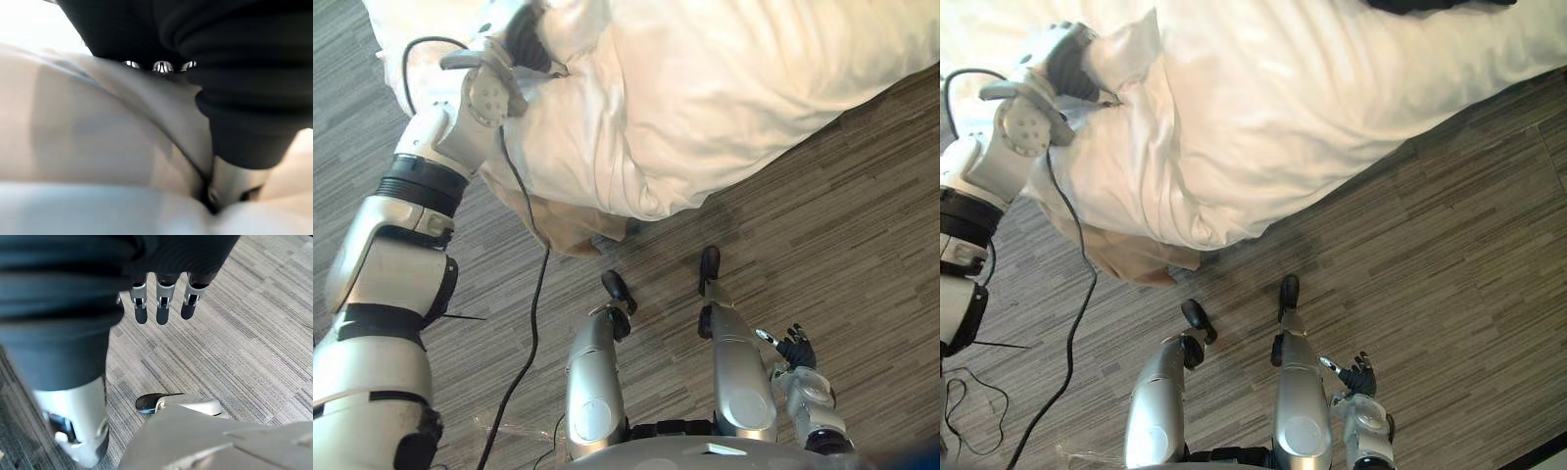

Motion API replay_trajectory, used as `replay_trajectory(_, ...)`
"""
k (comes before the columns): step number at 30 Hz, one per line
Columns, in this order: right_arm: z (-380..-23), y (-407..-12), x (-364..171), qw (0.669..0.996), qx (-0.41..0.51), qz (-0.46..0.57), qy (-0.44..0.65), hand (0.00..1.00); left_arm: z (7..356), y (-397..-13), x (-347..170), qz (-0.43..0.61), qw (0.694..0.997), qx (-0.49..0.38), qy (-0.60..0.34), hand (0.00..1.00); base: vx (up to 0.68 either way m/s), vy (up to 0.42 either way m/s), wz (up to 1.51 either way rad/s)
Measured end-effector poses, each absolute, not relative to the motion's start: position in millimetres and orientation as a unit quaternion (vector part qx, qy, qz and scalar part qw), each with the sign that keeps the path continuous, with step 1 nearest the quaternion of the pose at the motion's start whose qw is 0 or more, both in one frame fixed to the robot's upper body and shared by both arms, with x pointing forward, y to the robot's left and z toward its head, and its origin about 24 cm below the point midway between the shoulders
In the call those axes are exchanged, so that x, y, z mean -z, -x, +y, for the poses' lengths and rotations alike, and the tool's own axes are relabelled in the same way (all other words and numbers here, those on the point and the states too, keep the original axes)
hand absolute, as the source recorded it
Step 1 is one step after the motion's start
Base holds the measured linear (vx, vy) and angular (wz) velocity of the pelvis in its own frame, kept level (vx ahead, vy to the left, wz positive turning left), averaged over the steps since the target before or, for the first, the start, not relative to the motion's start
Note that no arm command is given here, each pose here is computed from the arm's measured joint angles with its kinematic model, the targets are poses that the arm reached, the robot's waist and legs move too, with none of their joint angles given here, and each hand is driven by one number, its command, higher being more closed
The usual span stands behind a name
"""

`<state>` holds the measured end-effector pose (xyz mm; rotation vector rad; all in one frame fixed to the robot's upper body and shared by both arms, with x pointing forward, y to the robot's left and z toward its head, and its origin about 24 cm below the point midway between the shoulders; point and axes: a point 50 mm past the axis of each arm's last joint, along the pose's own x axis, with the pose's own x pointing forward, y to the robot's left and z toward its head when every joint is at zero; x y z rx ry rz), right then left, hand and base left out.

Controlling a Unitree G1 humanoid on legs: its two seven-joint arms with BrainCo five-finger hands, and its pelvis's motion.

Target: Tidy the bed and pick cloth on bed and put in laundry

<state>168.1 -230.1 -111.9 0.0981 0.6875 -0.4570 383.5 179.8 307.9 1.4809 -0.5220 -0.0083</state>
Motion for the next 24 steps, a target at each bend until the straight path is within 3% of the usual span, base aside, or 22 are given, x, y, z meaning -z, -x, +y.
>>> replay_trajectory(3, -230, -160, 116, 0.912, 0.220, 0.345, -0.042, 0.00, 161, -367, -286, -0.256, 0.662, 0.082, -0.699, 1.00, -0.01, -0.024, 0.19)
replay_trajectory(4, -231, -157, 117, 0.910, 0.220, 0.348, -0.041, 0.00, 161, -363, -277, -0.256, 0.662, 0.101, -0.697, 1.00, 0.00, -0.002, 0.25)
replay_trajectory(8, -242, -136, 127, 0.894, 0.226, 0.386, -0.023, 0.00, 174, -326, -202, -0.208, 0.686, 0.224, -0.660, 1.00, 0.02, 0.010, 0.25)
replay_trajectory(12, -248, -123, 134, 0.882, 0.207, 0.424, 0.018, 0.00, 204, -296, -146, -0.121, 0.735, 0.260, -0.614, 1.00, 0.05, 0.007, 0.25)
replay_trajectory(13, -249, -119, 136, 0.879, 0.198, 0.433, 0.026, 0.00, 215, -285, -130, -0.090, 0.749, 0.265, -0.600, 0.00, 0.06, -0.022, 0.27)
replay_trajectory(24, -244, -105, 144, 0.865, 0.150, 0.474, 0.063, 0.00, 270, -220, -36, 0.110, 0.815, 0.239, -0.516, 0.00, 0.01, -0.031, 0.32)
